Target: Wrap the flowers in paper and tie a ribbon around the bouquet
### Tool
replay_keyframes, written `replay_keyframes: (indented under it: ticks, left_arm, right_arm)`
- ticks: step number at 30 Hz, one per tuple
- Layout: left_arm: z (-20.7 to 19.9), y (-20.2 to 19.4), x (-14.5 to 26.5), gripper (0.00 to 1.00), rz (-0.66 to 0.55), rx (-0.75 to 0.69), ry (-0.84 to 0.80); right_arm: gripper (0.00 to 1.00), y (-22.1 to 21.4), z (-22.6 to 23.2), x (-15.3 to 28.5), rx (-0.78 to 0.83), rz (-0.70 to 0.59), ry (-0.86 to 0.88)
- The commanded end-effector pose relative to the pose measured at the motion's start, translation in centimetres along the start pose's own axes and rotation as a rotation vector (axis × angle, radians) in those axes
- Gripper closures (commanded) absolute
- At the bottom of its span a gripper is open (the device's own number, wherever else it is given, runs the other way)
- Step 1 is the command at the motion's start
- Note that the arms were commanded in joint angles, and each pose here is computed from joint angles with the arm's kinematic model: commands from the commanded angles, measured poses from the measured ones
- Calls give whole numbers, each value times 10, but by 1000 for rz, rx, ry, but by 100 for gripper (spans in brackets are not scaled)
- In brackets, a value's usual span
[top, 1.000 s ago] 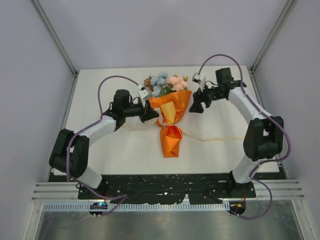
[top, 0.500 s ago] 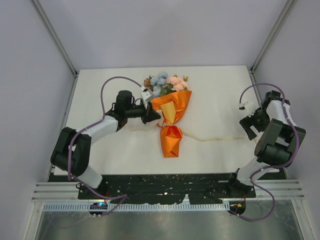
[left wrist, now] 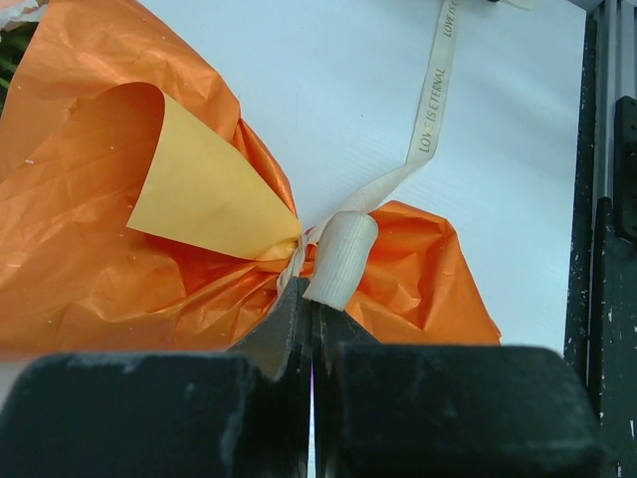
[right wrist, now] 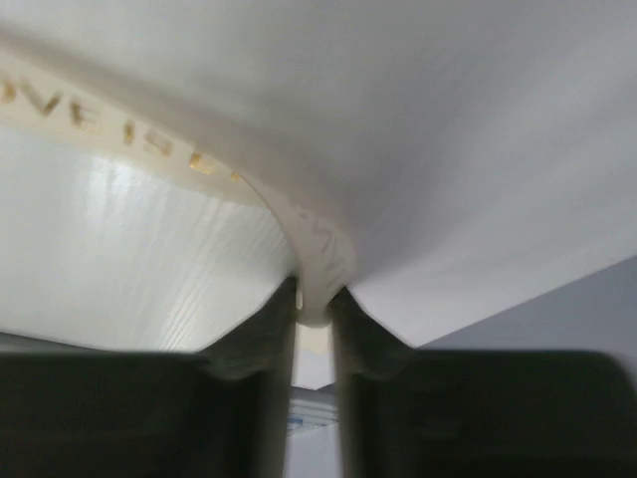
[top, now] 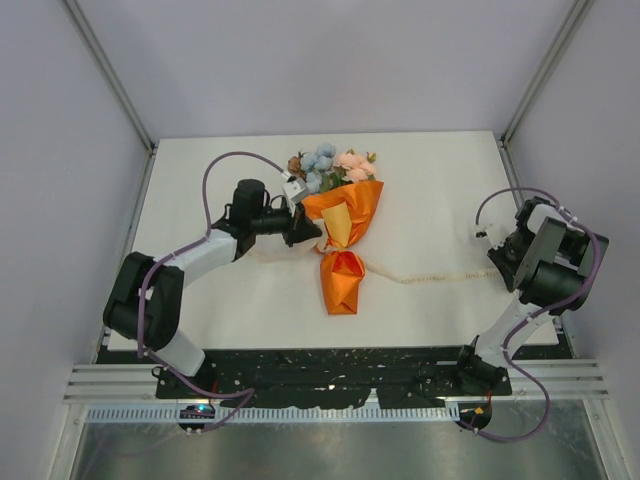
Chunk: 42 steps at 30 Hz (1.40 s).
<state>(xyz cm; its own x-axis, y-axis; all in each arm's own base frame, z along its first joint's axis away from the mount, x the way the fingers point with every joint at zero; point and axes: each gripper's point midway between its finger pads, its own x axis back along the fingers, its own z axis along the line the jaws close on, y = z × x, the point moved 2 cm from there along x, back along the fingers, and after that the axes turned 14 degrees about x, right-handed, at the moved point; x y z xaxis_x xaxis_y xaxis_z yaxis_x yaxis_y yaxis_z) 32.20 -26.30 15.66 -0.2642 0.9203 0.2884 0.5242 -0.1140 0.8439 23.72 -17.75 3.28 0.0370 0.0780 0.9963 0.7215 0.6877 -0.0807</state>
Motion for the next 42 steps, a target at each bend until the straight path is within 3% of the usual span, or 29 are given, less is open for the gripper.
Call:
replay_keyframes:
  ticks: [1,3,7,11,12,14,22,26,30,34,37,39,40,41,42]
  left_arm:
    - [-5,18,0,100,-43,-66,-17]
    - [-6,19,0,100,-52,-71,-18]
    - [-12,22,3,100,-66,-119,-35]
    - [-14,22,5,100,-58,-179,-34]
    - [-14,23,6,100,-59,-194,-34]
    - [-12,22,7,100,-63,-222,-16]
    - [-2,21,15,100,-122,-303,122]
    - [-2,21,20,100,-139,-307,151]
    - [-1,19,25,100,-140,-319,174]
    - [-1,16,24,100,-137,-313,174]
    - [-1,20,23,100,-137,-312,170]
    - [-2,23,21,100,-136,-314,158]
    - [-2,24,20,100,-135,-311,152]
    - [-2,25,19,100,-136,-306,148]
    - [-1,26,17,100,-137,-304,143]
  right_arm:
    - [93,24,-9,-1,-12,-132,37]
    - [95,45,-14,25,-53,-240,42]
    - [95,137,-15,163,-5,-734,30]
    - [95,238,62,299,187,-1141,173]
    - [95,257,94,321,206,-1190,266]
    - [95,298,130,370,330,-1346,272]
    - [95,403,236,441,428,-1683,579]
    - [95,445,266,448,379,-1714,703]
    - [95,489,250,397,201,-1658,624]
    - [93,504,266,346,252,-1513,740]
    - [40,489,275,329,325,-1404,785]
    - [24,472,262,324,345,-1353,742]
    - [20,461,245,329,391,-1383,662]
    - [20,448,241,317,361,-1314,665]
    - [19,434,226,316,408,-1325,586]
